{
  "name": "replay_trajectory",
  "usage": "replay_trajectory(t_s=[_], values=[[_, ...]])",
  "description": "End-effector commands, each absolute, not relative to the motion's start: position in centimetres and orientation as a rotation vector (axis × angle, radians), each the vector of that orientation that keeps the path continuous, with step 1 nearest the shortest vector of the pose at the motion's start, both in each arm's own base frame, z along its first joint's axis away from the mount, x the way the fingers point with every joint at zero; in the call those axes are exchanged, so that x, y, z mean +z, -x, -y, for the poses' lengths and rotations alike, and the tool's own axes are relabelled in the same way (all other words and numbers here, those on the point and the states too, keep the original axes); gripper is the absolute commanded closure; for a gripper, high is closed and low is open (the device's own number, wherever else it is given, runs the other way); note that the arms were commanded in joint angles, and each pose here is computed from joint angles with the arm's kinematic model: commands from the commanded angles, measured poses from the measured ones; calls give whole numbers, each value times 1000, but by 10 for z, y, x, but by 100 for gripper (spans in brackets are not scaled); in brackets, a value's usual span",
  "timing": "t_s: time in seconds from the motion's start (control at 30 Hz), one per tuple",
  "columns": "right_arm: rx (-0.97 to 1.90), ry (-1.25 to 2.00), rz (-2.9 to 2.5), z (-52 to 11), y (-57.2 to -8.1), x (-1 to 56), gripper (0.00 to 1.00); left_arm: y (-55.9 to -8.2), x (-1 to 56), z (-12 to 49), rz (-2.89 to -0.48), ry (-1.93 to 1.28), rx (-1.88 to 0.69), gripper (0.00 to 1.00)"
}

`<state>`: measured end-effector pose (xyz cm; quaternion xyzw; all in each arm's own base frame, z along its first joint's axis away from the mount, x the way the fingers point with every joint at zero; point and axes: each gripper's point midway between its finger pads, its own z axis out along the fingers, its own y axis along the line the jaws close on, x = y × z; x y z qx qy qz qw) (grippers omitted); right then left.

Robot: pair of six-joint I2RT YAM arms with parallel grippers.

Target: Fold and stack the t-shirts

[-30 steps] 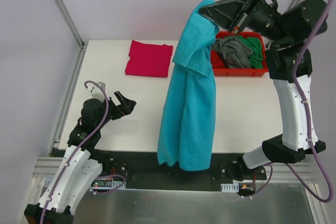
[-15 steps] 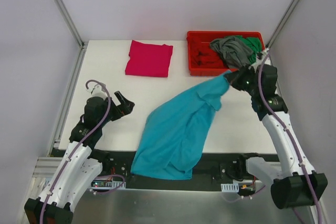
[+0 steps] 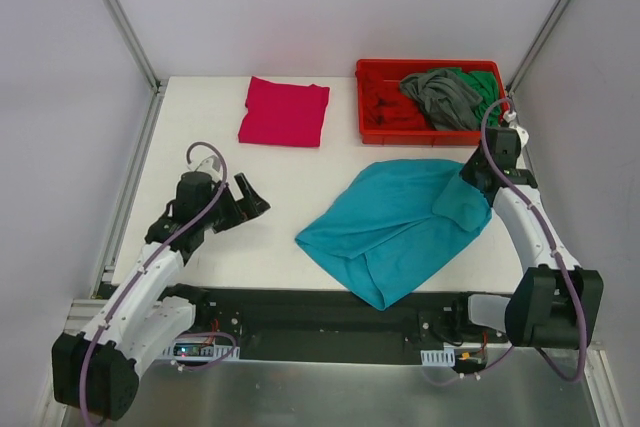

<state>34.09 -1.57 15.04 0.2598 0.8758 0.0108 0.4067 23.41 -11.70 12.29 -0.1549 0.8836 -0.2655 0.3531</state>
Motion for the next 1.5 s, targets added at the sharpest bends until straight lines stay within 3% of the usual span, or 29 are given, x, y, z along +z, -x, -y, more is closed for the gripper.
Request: replay_trajectory(t_s=[0.0,0.23,0.7,0.77,0.83,0.87,0.93,0.97,1.07,1.13,1.3,1.47], values=[[-133,-701,-2223,43,-328,136,87,-230,129,153,-2324,257,-898,1],[-178,-719,-2236,56,-315,128,83,-230,112,203,-2418,128,-1008,3],[-299,-787,-2222,82,-290,126,78,-227,45,262,-2693,-102,-860,31],[-302,-790,-2220,83,-289,125,78,-226,37,268,-2720,-129,-844,39],[-293,-781,-2220,82,-289,125,78,-227,34,273,-2732,-151,-835,55],[-284,-772,-2216,81,-291,127,78,-228,33,273,-2733,-155,-823,65],[-252,-741,-2220,77,-293,127,79,-239,34,266,-2716,-118,-732,100],[-230,-714,-2222,73,-295,129,80,-249,36,256,-2695,-77,-634,100],[-157,-627,-2193,64,-302,141,93,-279,72,213,-2571,47,-300,100],[-72,-554,-2142,53,-309,160,96,-299,117,183,-2419,117,-148,100],[-6,-418,-1941,42,-304,237,96,-316,239,116,-2046,267,-34,100],[59,-304,-1740,27,-277,310,97,-287,340,67,-1767,344,-52,100]])
